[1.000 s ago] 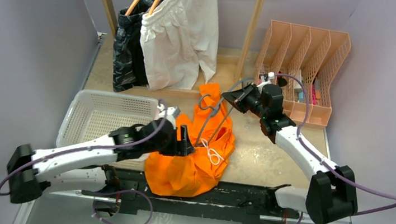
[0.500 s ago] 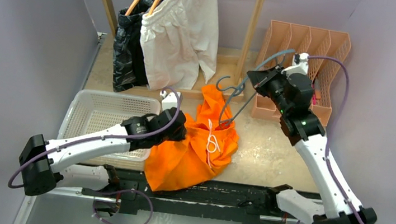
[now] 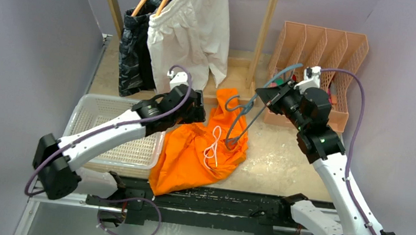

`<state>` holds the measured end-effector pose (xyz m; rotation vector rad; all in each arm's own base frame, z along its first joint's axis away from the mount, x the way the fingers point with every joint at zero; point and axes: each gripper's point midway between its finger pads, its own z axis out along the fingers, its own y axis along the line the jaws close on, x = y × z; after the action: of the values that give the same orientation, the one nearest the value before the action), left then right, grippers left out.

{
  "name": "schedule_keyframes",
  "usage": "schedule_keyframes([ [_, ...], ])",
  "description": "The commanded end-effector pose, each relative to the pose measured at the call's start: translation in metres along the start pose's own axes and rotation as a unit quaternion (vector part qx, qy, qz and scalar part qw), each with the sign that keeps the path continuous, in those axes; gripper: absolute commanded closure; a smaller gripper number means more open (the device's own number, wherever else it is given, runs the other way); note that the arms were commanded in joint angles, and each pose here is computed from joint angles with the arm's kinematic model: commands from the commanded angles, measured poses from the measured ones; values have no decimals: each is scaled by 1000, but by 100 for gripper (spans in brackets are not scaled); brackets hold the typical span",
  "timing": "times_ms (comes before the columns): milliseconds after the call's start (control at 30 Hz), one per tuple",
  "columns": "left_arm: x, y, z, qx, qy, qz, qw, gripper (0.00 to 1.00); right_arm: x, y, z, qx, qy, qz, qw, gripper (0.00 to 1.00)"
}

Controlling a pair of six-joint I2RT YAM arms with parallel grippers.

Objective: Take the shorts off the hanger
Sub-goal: Place the hanger on the clothes rod.

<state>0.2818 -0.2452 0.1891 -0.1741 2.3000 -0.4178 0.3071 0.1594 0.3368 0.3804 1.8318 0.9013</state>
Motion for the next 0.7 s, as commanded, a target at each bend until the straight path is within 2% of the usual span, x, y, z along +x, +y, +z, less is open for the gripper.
schedule_keyframes([
  [0,-13,-9,-38,76,-31,-42,996,22,4,14,-3,-44,4,32,999,100],
  [100,-17,-23,-61,159,-54,-71,983,22,1,17,11,-46,9,18,999,100],
  [300,2,-49,-78,294,-50,-79,951,18,35,31,51,-89,127,24,988,100],
  [400,9,-59,-77,314,-28,-70,946,18,44,38,54,-121,146,57,980,100],
  [500,10,-68,-75,323,-15,-53,945,18,47,42,52,-136,153,55,977,100],
  [667,5,-99,-75,367,-3,-35,930,19,47,52,48,-159,163,57,972,100],
])
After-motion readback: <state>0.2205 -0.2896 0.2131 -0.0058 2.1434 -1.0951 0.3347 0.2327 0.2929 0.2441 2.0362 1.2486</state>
